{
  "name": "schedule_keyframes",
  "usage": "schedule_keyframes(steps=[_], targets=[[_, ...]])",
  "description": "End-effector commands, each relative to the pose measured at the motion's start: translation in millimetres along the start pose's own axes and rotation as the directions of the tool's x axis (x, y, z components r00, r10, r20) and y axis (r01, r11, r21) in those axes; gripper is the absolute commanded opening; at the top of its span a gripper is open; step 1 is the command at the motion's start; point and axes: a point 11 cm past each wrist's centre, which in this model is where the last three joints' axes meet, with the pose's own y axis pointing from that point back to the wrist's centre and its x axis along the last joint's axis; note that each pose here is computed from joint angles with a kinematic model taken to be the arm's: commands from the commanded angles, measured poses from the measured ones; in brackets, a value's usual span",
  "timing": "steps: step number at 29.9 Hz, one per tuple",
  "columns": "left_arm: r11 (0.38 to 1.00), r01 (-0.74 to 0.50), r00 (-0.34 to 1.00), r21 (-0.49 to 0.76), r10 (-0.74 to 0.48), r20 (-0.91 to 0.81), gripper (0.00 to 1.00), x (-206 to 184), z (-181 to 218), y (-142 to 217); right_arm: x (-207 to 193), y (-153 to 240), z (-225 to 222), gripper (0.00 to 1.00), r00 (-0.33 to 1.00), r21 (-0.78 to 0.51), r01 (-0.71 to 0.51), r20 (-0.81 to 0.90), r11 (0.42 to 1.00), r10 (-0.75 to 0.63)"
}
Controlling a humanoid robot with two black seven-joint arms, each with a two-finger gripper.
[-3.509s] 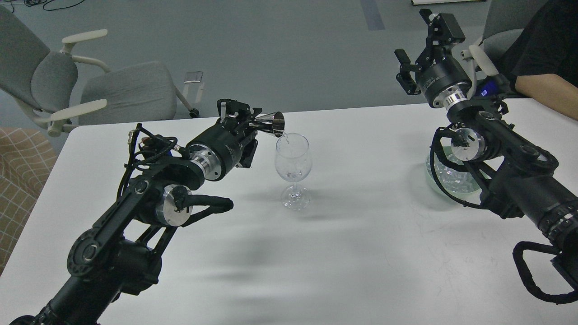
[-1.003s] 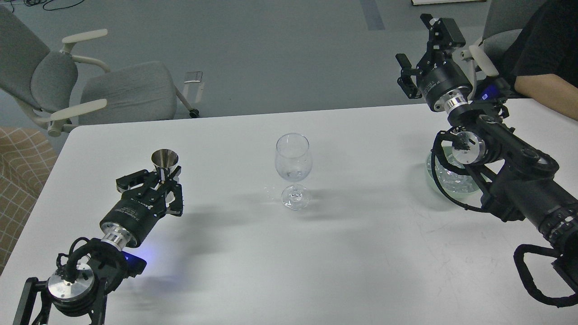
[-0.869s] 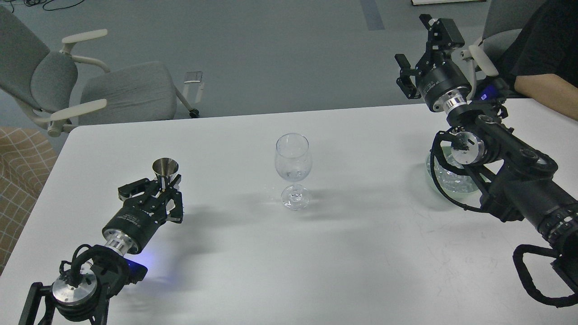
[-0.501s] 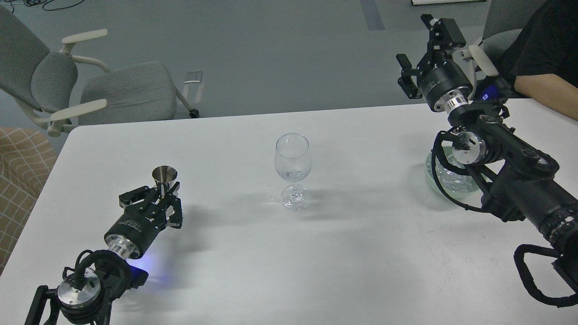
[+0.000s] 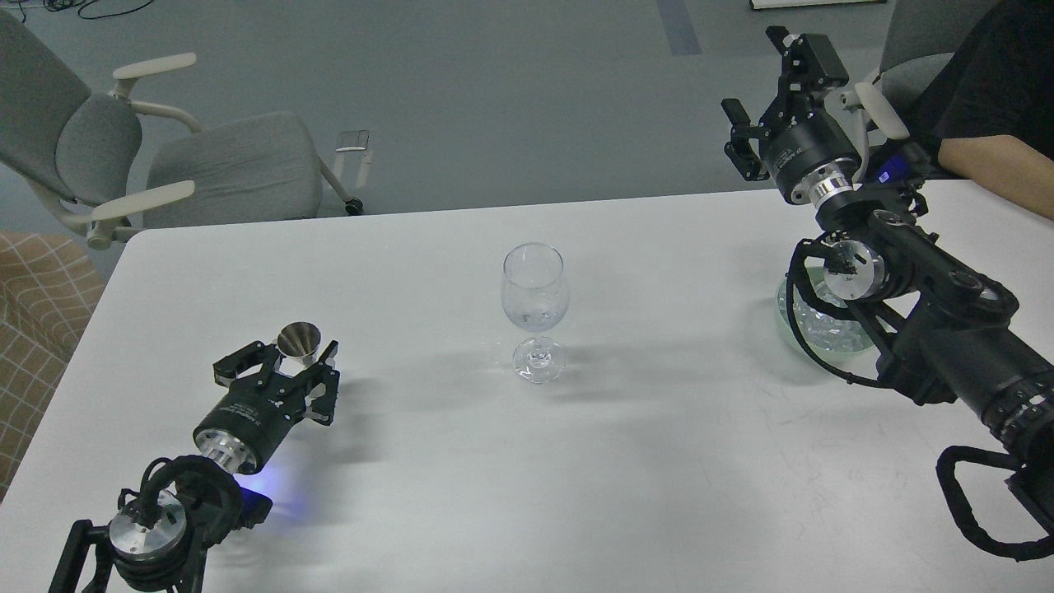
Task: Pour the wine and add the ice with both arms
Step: 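Carry the jigger back and set it down with the left gripper, then release the jigger and raise the left gripper away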
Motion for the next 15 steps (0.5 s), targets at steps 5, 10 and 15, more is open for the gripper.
schedule_keyframes(steps=[5,10,15], targets=[[1.000,-0.003,1.000,0.010,0.003,0.010,0.97,0,2,1,0,0,0,1.00,1.000,0.000,0.000,0.000,1.000,0.000],[1.000,-0.009,1.000,0.012,0.009,0.013,0.98,3,2,3,-1,-1,0,1.00,1.000,0.000,0.003,0.000,1.000,-0.003],[0.999,-0.040,0.999,-0.018,0.041,0.027,0.98,15,16,18,0,0,0,1.00,1.000,0.000,0.000,0.000,1.000,0.000]])
